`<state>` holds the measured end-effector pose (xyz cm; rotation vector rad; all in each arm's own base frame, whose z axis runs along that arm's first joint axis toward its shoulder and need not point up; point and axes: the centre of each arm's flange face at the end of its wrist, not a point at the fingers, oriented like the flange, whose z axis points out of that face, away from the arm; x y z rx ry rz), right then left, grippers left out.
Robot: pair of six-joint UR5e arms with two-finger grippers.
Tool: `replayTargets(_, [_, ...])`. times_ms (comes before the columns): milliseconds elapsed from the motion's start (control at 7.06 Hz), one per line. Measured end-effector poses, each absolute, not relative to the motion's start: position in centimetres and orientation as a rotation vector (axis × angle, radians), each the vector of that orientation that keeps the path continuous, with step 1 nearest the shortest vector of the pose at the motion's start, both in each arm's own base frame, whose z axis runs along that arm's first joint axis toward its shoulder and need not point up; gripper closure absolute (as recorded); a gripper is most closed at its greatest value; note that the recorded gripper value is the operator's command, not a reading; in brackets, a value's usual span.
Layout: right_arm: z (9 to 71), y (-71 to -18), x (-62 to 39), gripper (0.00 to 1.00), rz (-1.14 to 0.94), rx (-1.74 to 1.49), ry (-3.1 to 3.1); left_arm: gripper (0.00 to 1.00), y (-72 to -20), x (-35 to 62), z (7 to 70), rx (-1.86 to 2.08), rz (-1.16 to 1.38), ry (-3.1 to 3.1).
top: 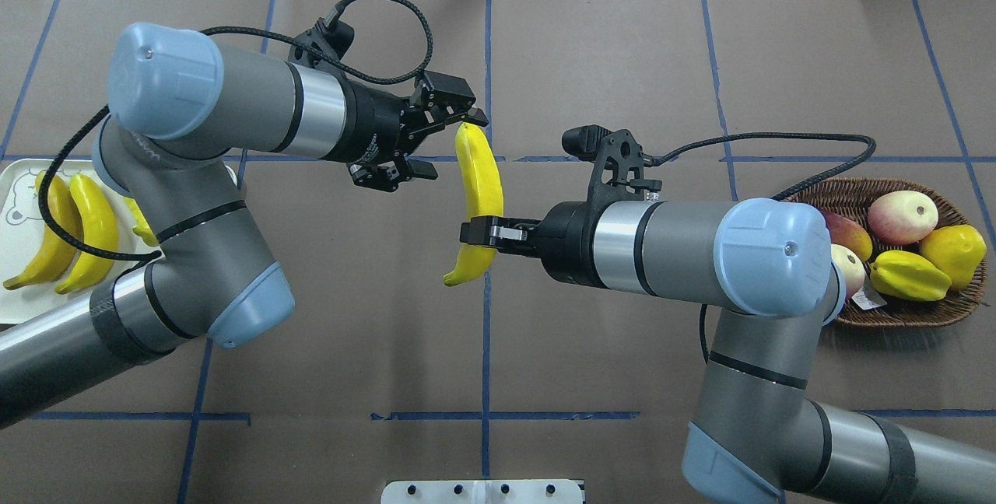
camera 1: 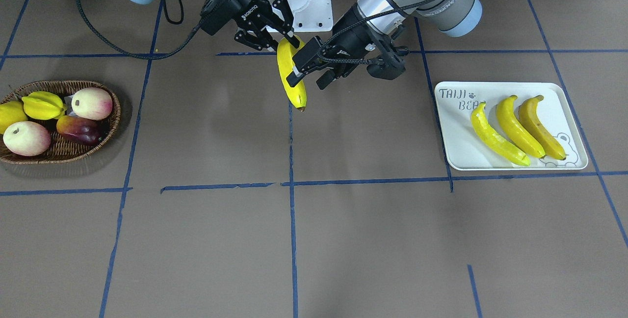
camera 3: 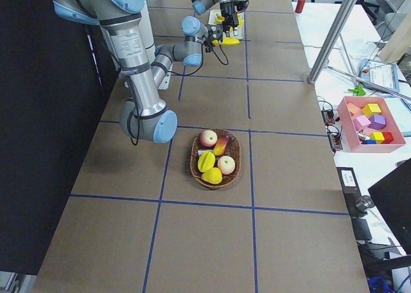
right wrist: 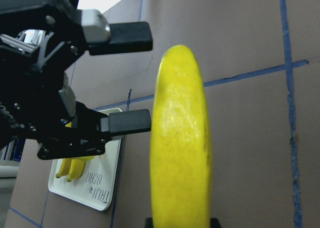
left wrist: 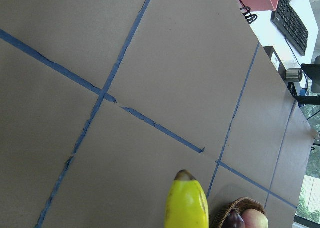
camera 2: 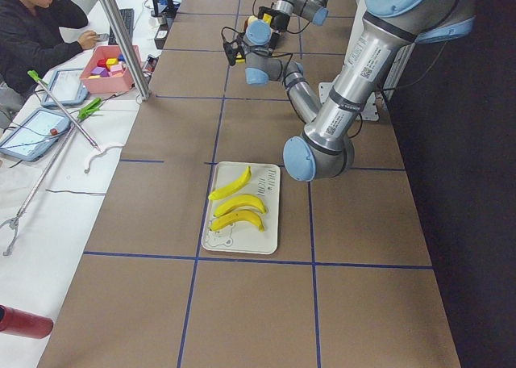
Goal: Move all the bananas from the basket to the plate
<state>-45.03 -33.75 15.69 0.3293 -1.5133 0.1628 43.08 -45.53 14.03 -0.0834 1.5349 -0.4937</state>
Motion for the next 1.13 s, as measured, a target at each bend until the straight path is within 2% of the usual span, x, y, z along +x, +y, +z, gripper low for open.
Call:
replayTargets(142, [15.64, -33.7, -45.07, 0.99, 0.163, 0.33, -1.515, 0.01, -45.42, 43.85, 13.86, -0.089, -0.486, 1.534])
replayTargets(283, [15.61, -33.68, -45.08, 0.99, 0.163, 0.331, -1.516, 0.57, -45.17, 44.35, 13.7, -0.094, -0.478, 1.536])
replayTargets(425, [15.6, -33.66, -45.09, 0.97, 0.162, 0.33, -1.517, 1.0, -44.95, 44.55, 13.59, -0.096, -0.471, 1.543])
replayTargets(566, [15.59, -33.65, -45.09, 0.77, 0.162, 0.33, -1.517, 1.0, -44.82, 44.55, 13.59, -0.093, -0.463, 1.551])
replayTargets(708, [15.58, -33.65, -45.08, 0.03, 0.161, 0.33, -1.517, 1.0, -44.76, 44.53, 13.7, -0.089, -0.457, 1.555])
replayTargets(1133, [15.31, -33.64, -44.7, 0.0, 0.169, 0.327, -1.526, 1.0, -44.89, 44.35, 13.96, -0.086, -0.459, 1.555])
